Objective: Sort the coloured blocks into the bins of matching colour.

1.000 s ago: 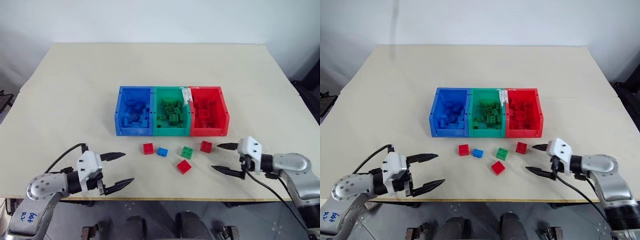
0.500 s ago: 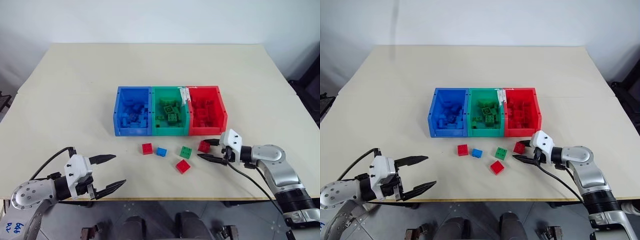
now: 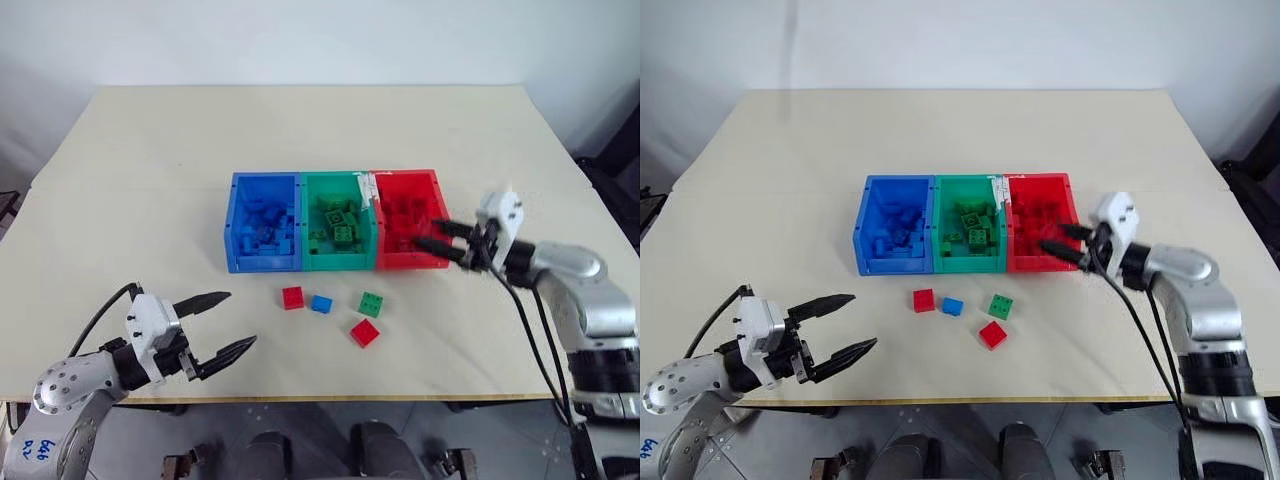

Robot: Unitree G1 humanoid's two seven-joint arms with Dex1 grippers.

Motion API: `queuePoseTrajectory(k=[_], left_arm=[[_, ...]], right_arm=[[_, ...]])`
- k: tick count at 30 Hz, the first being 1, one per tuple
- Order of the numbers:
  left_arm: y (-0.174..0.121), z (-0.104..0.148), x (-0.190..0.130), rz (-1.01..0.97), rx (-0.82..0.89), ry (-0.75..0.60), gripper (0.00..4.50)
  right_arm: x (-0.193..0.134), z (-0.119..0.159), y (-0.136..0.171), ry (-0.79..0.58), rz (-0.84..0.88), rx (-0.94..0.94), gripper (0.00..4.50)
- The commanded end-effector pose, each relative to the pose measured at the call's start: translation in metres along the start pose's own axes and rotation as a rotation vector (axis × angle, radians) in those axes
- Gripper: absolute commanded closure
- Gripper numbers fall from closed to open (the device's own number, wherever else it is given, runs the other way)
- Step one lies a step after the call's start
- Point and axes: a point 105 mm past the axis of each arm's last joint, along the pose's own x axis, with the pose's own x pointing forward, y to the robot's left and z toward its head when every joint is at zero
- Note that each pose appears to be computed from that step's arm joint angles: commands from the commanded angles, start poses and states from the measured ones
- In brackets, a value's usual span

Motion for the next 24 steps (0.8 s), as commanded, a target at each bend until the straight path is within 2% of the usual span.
queuePoseTrajectory(k=[1, 4, 9, 13, 15, 18, 22, 24], left_arm=[[-0.001, 0.012, 0.001, 0.007, 0.029, -0.037, 0.00], [0.000, 0.013, 0.002, 0.017, 0.030, -0.040, 0.00], [0.000, 0.014, 0.005, 0.011, 0.017, -0.042, 0.00], [-0.001, 0.011, 0.010, -0.054, -0.053, -0.024, 0.00], [0.003, 0.010, 0.012, -0.066, -0.037, -0.009, 0.00], [0.005, 0.010, 0.025, -0.132, 0.030, -0.004, 0.00], [0.008, 0.017, 0.042, -0.161, 0.204, -0.078, 0.00], [0.006, 0.015, 0.047, -0.192, 0.210, -0.083, 0.00]], right_arm=[[0.007, 0.001, -0.014, -0.022, -0.055, -0.017, 3.02], [0.014, -0.004, -0.021, 0.003, -0.090, -0.026, 3.02], [0.008, -0.001, -0.028, -0.003, -0.126, -0.076, 1.32], [-0.030, 0.000, -0.027, -0.019, -0.132, -0.105, 0.03], [-0.048, -0.003, -0.016, -0.014, -0.092, -0.113, 0.03], [-0.082, -0.021, 0.004, 0.055, -0.056, -0.138, 0.03], [-0.118, -0.046, 0.016, 0.191, -0.051, -0.244, 0.03], [-0.132, -0.055, 0.018, 0.230, -0.040, -0.261, 0.03]])
